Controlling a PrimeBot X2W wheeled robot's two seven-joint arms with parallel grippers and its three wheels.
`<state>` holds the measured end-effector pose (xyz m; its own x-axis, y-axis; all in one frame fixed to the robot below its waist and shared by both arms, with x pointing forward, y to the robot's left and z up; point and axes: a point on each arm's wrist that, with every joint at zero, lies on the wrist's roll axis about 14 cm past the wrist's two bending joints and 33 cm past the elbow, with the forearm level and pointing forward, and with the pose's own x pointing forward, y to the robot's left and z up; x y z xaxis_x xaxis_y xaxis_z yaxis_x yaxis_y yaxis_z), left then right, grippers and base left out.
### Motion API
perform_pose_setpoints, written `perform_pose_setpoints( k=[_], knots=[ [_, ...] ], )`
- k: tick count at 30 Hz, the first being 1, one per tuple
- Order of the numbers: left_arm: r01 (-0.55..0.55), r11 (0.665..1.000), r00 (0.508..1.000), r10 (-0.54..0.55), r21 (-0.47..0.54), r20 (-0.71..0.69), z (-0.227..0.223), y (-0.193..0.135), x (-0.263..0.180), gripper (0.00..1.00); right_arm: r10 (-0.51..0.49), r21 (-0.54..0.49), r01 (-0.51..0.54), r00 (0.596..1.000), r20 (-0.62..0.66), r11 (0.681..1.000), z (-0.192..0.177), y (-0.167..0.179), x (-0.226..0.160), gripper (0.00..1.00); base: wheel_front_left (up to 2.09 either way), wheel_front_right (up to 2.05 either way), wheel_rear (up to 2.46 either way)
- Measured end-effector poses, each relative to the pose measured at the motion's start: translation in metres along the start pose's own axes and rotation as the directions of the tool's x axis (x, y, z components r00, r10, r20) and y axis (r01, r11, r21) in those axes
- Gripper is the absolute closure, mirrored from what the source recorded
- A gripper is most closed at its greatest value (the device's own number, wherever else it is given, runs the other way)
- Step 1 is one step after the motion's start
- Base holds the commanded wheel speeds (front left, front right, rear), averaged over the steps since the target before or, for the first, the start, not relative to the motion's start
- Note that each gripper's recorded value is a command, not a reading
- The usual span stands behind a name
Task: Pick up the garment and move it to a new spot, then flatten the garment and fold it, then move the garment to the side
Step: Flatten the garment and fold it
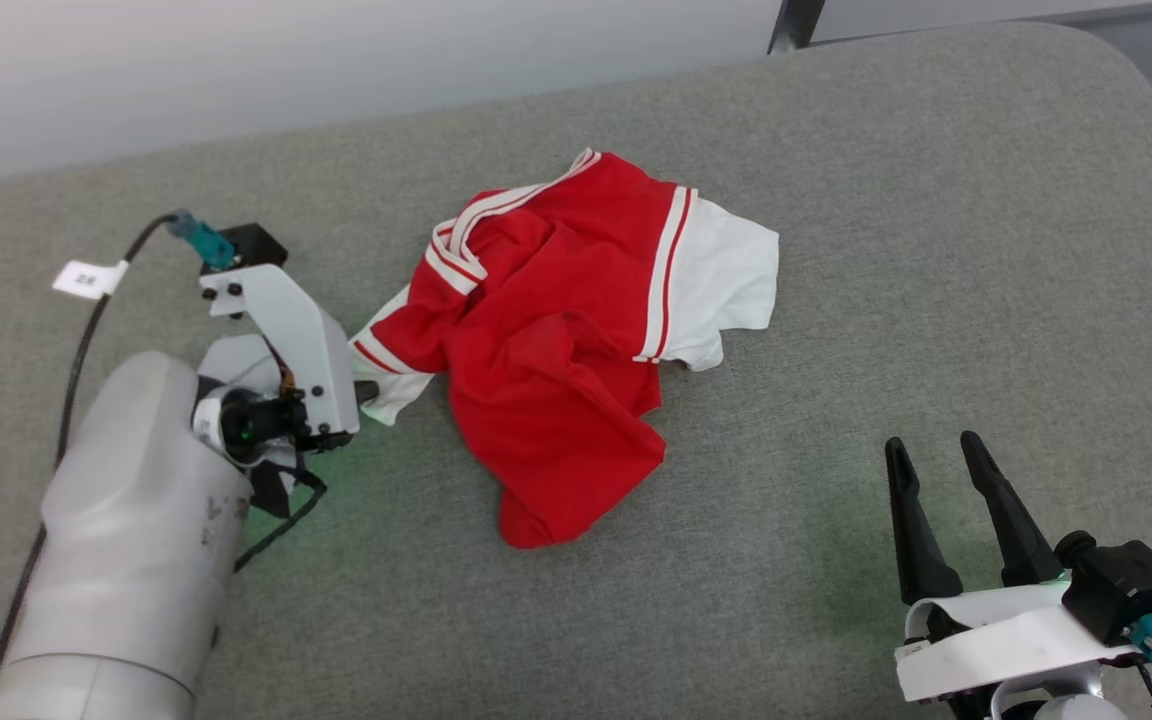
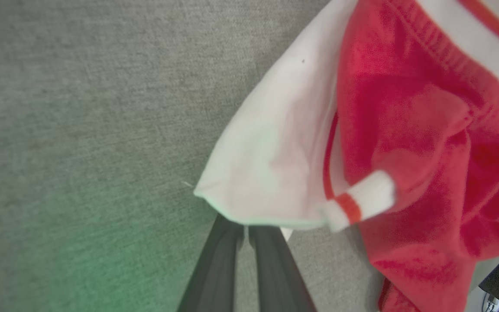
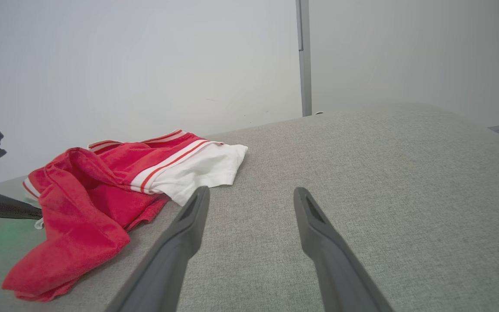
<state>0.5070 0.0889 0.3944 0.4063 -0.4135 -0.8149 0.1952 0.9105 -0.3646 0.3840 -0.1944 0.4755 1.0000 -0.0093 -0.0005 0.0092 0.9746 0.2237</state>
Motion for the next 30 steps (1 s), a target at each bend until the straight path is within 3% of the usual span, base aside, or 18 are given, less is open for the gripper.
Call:
perform_pose_setpoints(
  k=[7, 12, 16, 20, 23, 26, 30],
  knots=[
    [-0.006, 1.000, 0.999, 0.006, 0.000, 0.042, 0.004, 0.002, -0.012, 1.00, 0.019, 0.006, -0.019, 1.000, 0.016, 1.000, 0.004, 0.006, 0.003, 0.00, 0.00, 0.00, 0.00],
    [-0.029, 0.999, 0.988, 0.024, 0.033, 0.150, 0.030, 0.008, -0.038, 1.00, 0.038, 0.010, -0.039, 0.999, 0.026, 0.999, 0.008, 0.012, 0.003, 0.00, 0.00, 0.00, 0.00],
    [-0.084, 0.991, 0.951, 0.049, 0.101, 0.306, 0.070, 0.013, -0.073, 1.00, 0.053, 0.007, -0.053, 0.998, 0.028, 0.999, 0.008, 0.017, 0.003, 0.00, 0.00, 0.00, 0.00],
    [-0.101, 0.980, 0.882, 0.010, 0.169, 0.471, 0.104, 0.000, -0.106, 1.00, 0.074, 0.010, -0.074, 0.997, 0.035, 0.997, 0.010, 0.024, 0.004, 0.00, 0.00, 0.00, 0.00],
    [-0.122, 0.943, 0.839, -0.069, 0.311, 0.540, 0.110, -0.024, -0.117, 1.00, 0.088, 0.013, -0.088, 0.996, 0.036, 0.996, 0.010, 0.029, 0.006, 0.00, 0.00, 0.00, 0.00],
    [-0.072, 0.882, 0.871, -0.172, 0.466, 0.460, 0.058, -0.038, -0.095, 1.00, 0.094, 0.013, -0.094, 0.995, 0.028, 0.995, 0.007, 0.031, 0.006, 0.00, 0.00, 0.00, 0.00],
    [-0.124, 0.800, 0.903, -0.154, 0.587, 0.401, 0.022, -0.014, -0.087, 1.00, 0.088, 0.003, -0.088, 0.996, 0.022, 0.996, 0.005, 0.029, 0.006, 0.00, 0.00, 0.00, 0.00]
  ],
)
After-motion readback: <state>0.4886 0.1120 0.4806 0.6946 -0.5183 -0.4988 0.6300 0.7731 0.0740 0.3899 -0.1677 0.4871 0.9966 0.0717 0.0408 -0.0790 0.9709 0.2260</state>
